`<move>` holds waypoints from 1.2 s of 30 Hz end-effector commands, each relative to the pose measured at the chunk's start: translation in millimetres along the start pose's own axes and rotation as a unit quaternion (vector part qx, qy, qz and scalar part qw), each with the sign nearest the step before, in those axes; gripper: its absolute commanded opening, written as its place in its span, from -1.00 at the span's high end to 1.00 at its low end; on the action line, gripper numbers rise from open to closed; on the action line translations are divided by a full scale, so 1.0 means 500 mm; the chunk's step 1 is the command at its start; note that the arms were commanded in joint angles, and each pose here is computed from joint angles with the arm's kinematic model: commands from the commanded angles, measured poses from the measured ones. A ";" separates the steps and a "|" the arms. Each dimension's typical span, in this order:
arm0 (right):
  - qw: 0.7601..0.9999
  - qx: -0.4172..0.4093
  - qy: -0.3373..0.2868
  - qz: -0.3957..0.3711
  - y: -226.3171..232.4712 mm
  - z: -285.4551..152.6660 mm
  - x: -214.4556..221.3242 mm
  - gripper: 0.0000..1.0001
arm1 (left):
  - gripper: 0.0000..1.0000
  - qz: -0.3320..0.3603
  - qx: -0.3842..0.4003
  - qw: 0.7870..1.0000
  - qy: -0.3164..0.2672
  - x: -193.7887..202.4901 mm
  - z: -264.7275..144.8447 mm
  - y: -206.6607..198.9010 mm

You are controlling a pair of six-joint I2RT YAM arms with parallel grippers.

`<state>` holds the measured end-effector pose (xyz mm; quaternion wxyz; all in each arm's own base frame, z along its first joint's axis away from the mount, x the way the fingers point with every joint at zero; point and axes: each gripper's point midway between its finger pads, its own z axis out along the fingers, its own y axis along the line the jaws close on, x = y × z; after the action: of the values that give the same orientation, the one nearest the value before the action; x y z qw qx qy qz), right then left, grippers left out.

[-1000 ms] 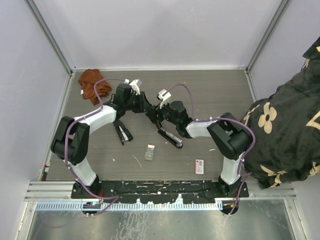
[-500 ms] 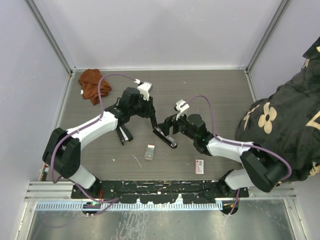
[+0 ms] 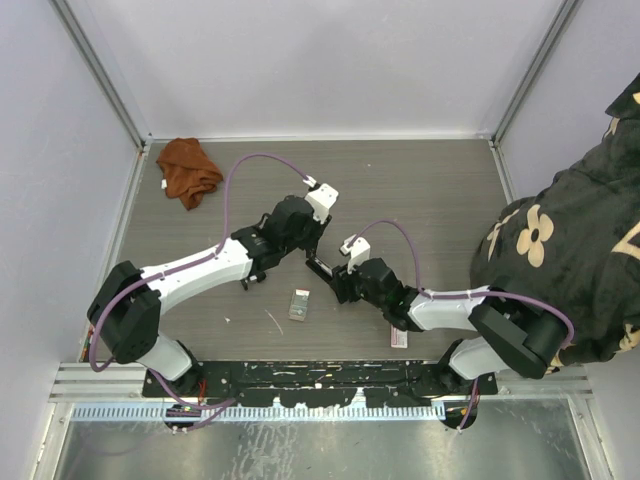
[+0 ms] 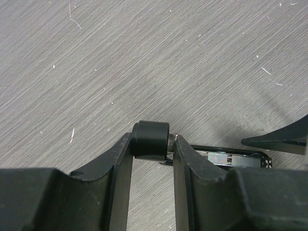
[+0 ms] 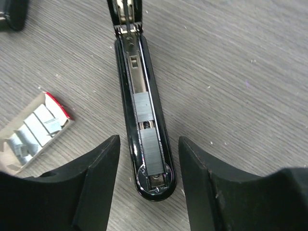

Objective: Load the staples into the stapler
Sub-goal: Close the stapler at the center of the board.

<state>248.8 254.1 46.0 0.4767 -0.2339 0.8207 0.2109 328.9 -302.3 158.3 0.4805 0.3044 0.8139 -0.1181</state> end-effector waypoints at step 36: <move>0.999 0.021 -0.034 0.033 -0.008 0.022 0.014 0.72 | 0.62 0.038 0.028 0.999 0.002 0.013 -0.049 -0.160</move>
<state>244.7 257.8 29.4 0.4850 -0.2350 0.8151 0.2126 283.4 -317.7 149.3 0.4878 0.3727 0.7887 -0.0335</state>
